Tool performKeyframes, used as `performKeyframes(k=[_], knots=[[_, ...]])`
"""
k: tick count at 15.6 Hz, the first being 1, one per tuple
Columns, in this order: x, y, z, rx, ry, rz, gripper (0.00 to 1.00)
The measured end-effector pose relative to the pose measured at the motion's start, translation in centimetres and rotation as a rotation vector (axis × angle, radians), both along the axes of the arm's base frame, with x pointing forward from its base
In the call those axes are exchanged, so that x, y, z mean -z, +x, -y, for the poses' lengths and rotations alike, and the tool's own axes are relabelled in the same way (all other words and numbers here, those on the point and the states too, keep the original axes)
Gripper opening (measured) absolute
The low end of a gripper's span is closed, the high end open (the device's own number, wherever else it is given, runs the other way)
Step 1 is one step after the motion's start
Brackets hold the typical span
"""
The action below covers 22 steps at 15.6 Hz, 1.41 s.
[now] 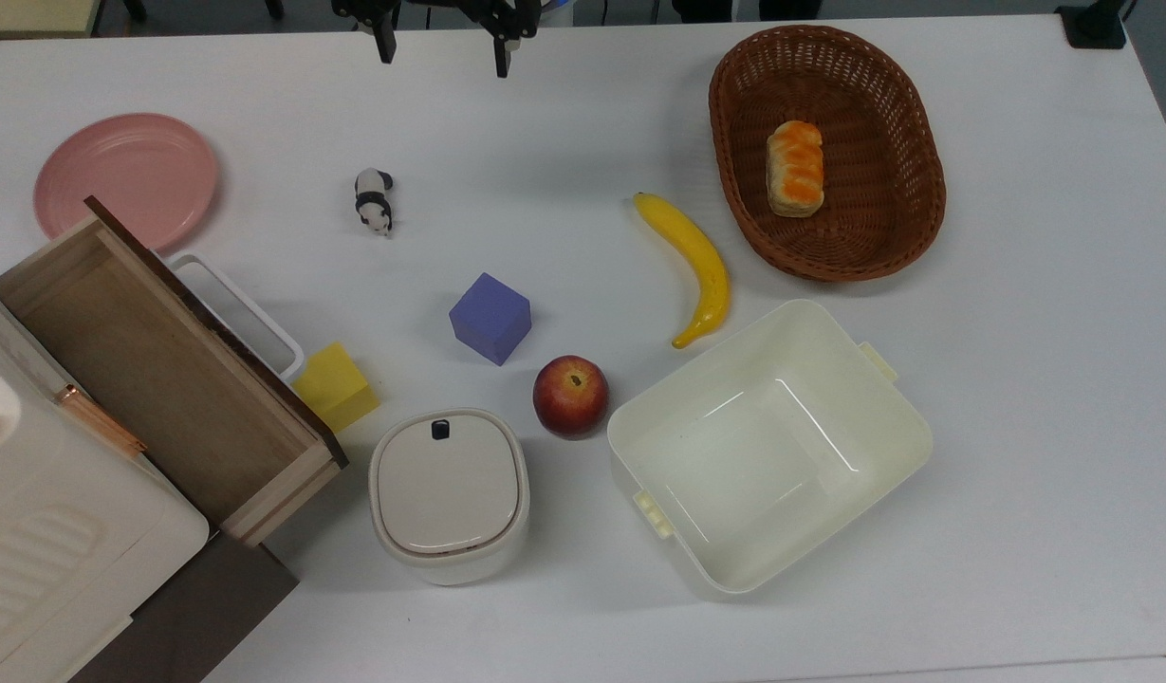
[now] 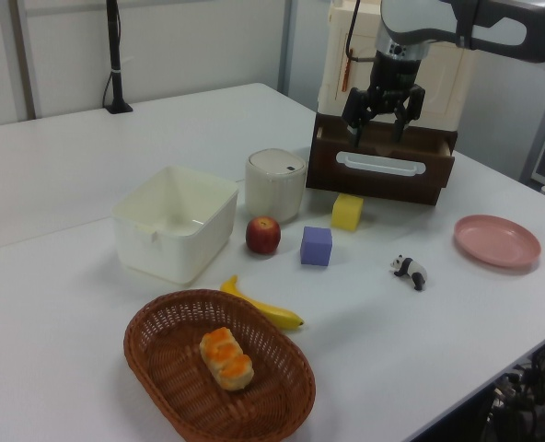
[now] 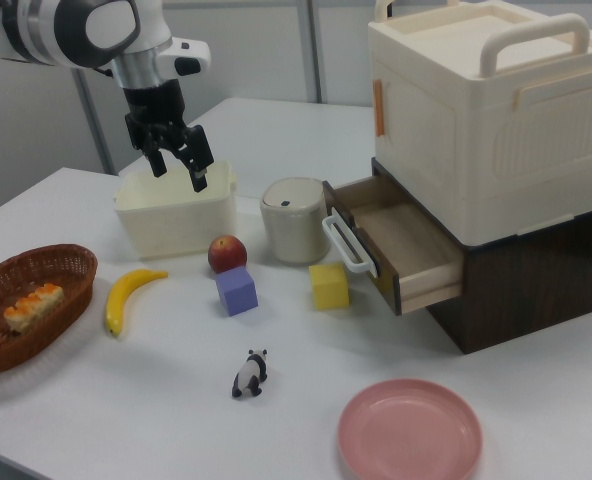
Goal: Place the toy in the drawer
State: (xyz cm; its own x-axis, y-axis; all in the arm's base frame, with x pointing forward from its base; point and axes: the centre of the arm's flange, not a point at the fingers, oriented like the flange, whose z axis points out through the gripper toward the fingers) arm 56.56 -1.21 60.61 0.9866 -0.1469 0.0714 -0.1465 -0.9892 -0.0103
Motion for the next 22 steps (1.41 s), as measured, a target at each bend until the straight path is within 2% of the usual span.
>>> performKeyframes(k=[7, 11, 22], knots=[[0.00, 0.00, 0.00, -0.001, 0.000, 0.000, 1.00], [-0.07, 0.00, 0.04, -0.042, -0.003, 0.001, 1.00], [0.33, 0.00, -0.01, -0.039, 0.011, -0.006, 1.00]])
